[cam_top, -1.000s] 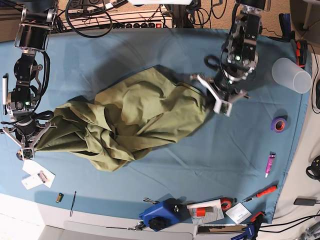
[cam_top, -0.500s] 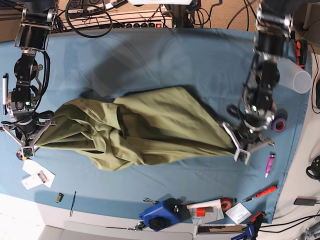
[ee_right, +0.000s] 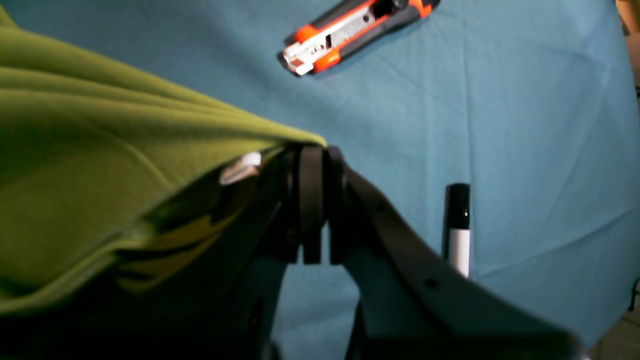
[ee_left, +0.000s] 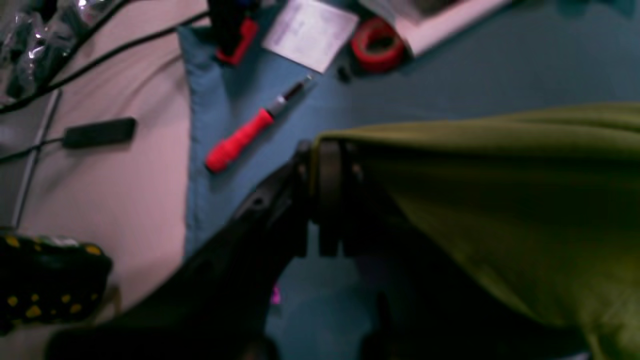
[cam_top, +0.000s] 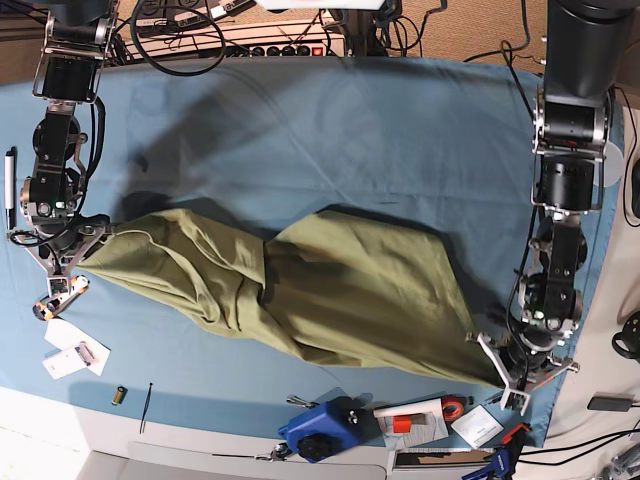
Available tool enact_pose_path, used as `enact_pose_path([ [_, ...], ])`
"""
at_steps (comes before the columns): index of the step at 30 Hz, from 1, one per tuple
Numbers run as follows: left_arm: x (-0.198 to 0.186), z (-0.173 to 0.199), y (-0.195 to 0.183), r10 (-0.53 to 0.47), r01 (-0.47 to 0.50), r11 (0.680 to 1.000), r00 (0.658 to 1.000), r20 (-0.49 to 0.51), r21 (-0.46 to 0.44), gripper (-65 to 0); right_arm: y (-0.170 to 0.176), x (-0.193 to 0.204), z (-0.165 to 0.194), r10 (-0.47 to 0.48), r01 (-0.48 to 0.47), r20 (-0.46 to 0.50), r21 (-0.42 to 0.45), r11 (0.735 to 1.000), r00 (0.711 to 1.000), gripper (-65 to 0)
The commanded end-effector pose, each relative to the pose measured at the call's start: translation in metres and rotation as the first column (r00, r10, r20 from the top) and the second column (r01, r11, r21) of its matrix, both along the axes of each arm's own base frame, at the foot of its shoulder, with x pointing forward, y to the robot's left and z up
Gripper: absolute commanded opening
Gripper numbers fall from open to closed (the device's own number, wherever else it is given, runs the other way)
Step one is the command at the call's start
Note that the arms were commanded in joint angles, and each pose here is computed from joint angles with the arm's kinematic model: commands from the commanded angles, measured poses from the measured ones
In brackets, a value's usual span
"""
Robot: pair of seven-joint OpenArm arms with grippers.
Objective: Layout the t-shirt on the table in an organized manner, then fold the t-shirt properly
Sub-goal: 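Grasp the opposite end of the shirt with the left gripper and pull outward, then release the shirt with the left gripper and lift it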
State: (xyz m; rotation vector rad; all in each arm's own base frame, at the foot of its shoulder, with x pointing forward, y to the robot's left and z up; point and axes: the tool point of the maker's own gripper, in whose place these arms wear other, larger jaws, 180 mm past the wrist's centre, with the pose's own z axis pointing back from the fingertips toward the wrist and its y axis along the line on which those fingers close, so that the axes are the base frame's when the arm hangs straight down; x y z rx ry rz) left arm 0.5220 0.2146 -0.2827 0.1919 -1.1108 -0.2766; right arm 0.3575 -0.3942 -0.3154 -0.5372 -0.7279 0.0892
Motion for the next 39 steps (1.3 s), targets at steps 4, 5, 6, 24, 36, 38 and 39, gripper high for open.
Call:
enact_pose_path([
  [4,0.012,0.031,0.010,0.033,-0.030,0.999,0.996,0.078,-0.040,-65.0,-0.015,0.008,0.026,-0.016,0.019,0.057,-0.058,0.998,0.998,-65.0],
  [5,0.012,0.031,0.010,0.033,-0.030,0.999,0.997,0.077,-0.043,-64.9,-0.015,0.007,0.025,-0.016,0.020,0.055,-0.058,0.998,0.998,-65.0],
  [6,0.011,0.030,0.010,0.033,-0.029,0.999,0.997,0.075,-0.044,-57.1,-0.015,0.007,0.025,-0.016,0.019,0.055,-0.057,0.998,0.998,-65.0],
  [24,-0.053,-0.015,-0.022,0.007,-0.108,0.974,0.892,-0.452,-0.199,-32.7,-0.009,0.033,0.057,0.028,-0.020,0.137,-0.058,0.998,0.990,-46.3],
  [36,-0.130,-0.048,-0.077,-0.050,-0.024,0.986,0.900,-0.433,-0.163,-32.8,-0.005,0.036,0.057,0.034,-0.030,0.153,-0.031,0.999,0.988,-46.3],
  [38,-0.142,-0.045,-0.092,-0.033,-0.036,0.984,0.925,-0.377,-0.173,-32.8,-0.005,0.036,0.057,0.033,-0.029,0.151,-0.031,0.999,0.988,-46.3],
  [39,-0.144,-0.041,-0.097,-0.017,-0.050,0.981,0.940,-0.339,-0.187,-32.8,-0.005,0.036,0.057,0.031,-0.027,0.148,-0.030,0.999,0.988,-46.3],
])
